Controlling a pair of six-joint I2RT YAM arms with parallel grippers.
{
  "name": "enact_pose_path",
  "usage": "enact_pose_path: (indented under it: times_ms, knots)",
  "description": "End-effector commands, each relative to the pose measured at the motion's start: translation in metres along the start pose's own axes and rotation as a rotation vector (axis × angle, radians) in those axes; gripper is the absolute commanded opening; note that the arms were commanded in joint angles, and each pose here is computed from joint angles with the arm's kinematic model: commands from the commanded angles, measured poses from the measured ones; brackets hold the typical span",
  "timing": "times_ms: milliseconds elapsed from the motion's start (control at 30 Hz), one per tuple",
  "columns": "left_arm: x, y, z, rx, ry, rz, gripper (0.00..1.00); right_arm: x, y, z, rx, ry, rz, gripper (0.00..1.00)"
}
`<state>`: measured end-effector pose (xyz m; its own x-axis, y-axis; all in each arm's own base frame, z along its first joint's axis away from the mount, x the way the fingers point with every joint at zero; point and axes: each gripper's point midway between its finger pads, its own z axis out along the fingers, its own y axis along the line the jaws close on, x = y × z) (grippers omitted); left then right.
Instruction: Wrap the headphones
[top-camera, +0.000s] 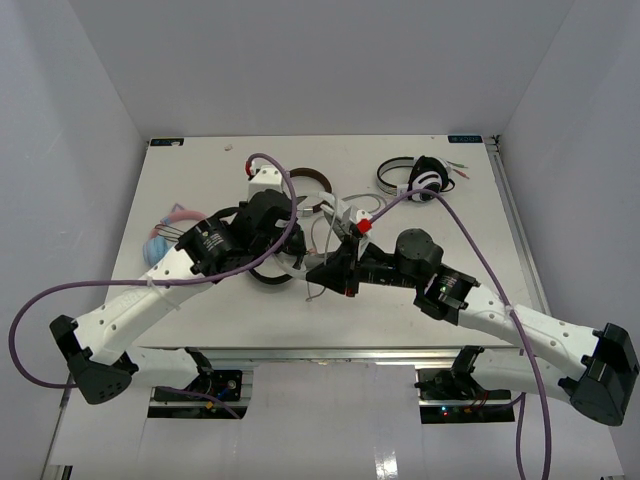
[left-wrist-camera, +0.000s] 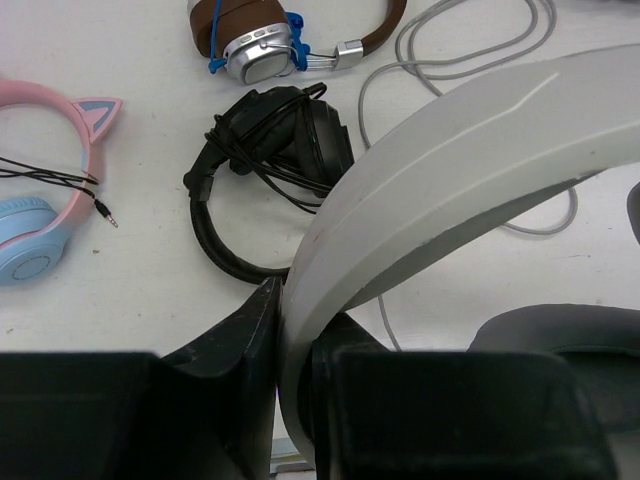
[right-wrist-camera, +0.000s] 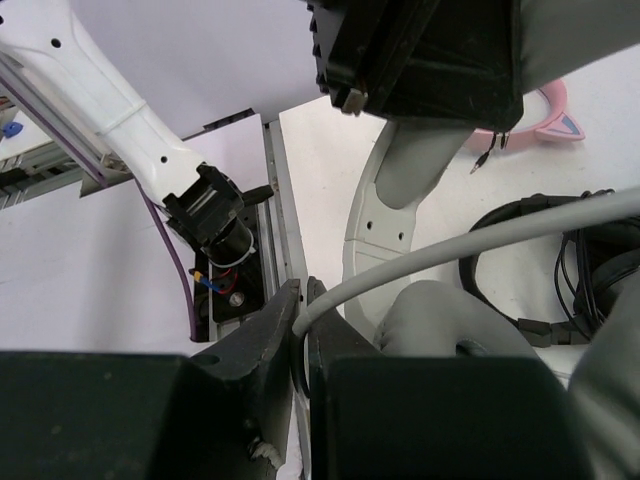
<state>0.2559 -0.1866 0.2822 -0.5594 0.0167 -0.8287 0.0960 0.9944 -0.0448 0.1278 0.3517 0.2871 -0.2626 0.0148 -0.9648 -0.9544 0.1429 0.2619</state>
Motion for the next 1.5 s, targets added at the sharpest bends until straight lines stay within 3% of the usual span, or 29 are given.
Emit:
enact_pose_path:
  times_ms: [0, 167, 467, 600, 700, 1467]
  knots:
    - [-0.062, -0.015, -0.036, 0.150, -0.181, -0.283, 0.00, -0.005, -0.006, 0.002, 0.117, -0.069, -0.042, 0.15]
    - [-0.070, -0.021, -0.050, 0.221, -0.191, -0.338, 0.00, 0.003, -0.007, 0.007, 0.181, -0.105, -0.078, 0.24]
    - [-0.071, -0.018, -0.060, 0.247, -0.204, -0.390, 0.00, 0.015, -0.012, 0.020, 0.206, -0.142, -0.142, 0.28]
    - [-0.072, -0.021, -0.067, 0.291, -0.200, -0.417, 0.00, 0.019, -0.018, 0.025, 0.207, -0.185, -0.209, 0.44]
    - [-0.074, -0.025, -0.073, 0.325, -0.195, -0.433, 0.00, 0.020, -0.026, 0.028, 0.238, -0.222, -0.256, 0.47]
    - [-0.082, -0.023, -0.114, 0.479, -0.211, -0.508, 0.00, 0.036, -0.035, 0.041, 0.209, -0.376, -0.409, 0.45]
